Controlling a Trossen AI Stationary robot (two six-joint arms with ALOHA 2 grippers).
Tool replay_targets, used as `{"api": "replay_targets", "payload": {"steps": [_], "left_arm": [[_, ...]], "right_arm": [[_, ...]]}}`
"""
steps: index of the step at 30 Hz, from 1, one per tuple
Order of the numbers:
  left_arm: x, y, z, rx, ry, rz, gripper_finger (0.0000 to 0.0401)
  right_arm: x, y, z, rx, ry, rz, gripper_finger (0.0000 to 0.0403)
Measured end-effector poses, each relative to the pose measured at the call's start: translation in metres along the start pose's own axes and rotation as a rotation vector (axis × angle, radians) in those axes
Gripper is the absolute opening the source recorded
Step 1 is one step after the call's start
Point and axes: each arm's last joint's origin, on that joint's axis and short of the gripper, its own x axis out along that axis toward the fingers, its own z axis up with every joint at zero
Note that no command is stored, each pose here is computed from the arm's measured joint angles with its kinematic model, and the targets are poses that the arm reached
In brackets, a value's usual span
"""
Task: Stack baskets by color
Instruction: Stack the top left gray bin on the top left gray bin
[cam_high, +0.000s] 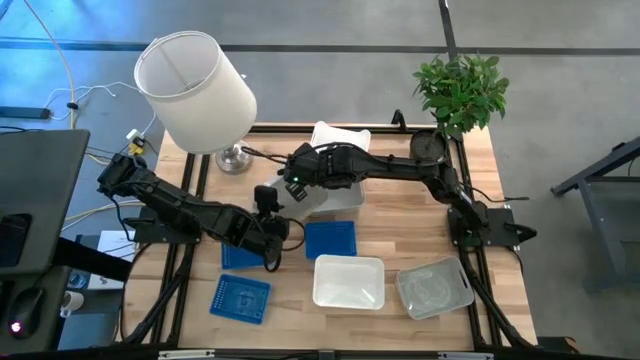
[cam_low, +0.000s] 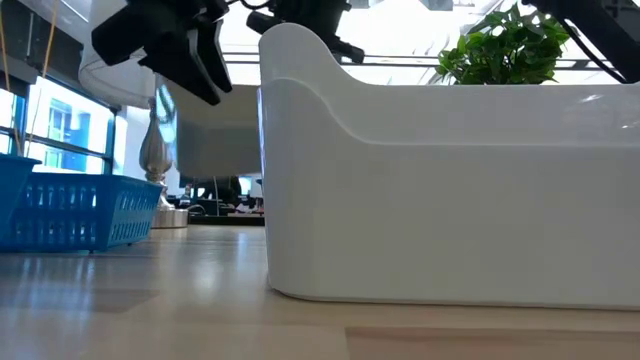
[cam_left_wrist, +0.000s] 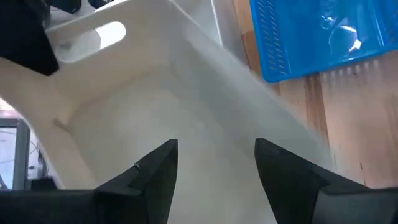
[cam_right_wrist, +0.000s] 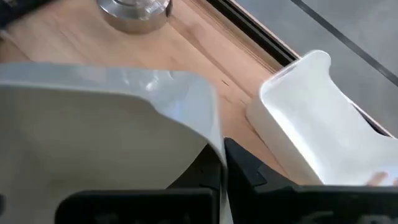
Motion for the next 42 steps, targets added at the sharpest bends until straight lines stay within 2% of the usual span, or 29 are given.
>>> {"api": "replay_targets", "payload": {"steps": [8,17,25,29,36,42], "left_arm": [[-0.005,-0.006,0.0,0.027,-0.015,-0.012,0.0198],[-0.015,-0.016,0.0,0.058,-0.052,-0.003,0.0198],[-0.022,-0.022,-0.001,0.083,-0.077,0.035,0.0197],[-0.024,-0.024,-0.001,0.081,-0.085,0.037,0.0197],[-0.028,-0.026,-0.001,0.091,-0.103,0.089,0.0197],[-0.032,-0.029,-0.002,0.103,-0.117,0.093,0.0197]], "right_arm": [[-0.013,-0.018,0.006,-0.008,0.006,-0.02,0.0001],[-0.056,-0.046,0.007,-0.01,0.024,-0.025,0.0],[-0.09,-0.076,0.002,0.007,0.017,-0.131,0.0],[-0.097,-0.083,-0.001,0.012,0.025,-0.173,0.0],[-0.096,-0.085,0.001,-0.007,0.021,-0.178,0.0],[-0.096,-0.086,0.001,-0.016,0.017,-0.185,0.0]]}}
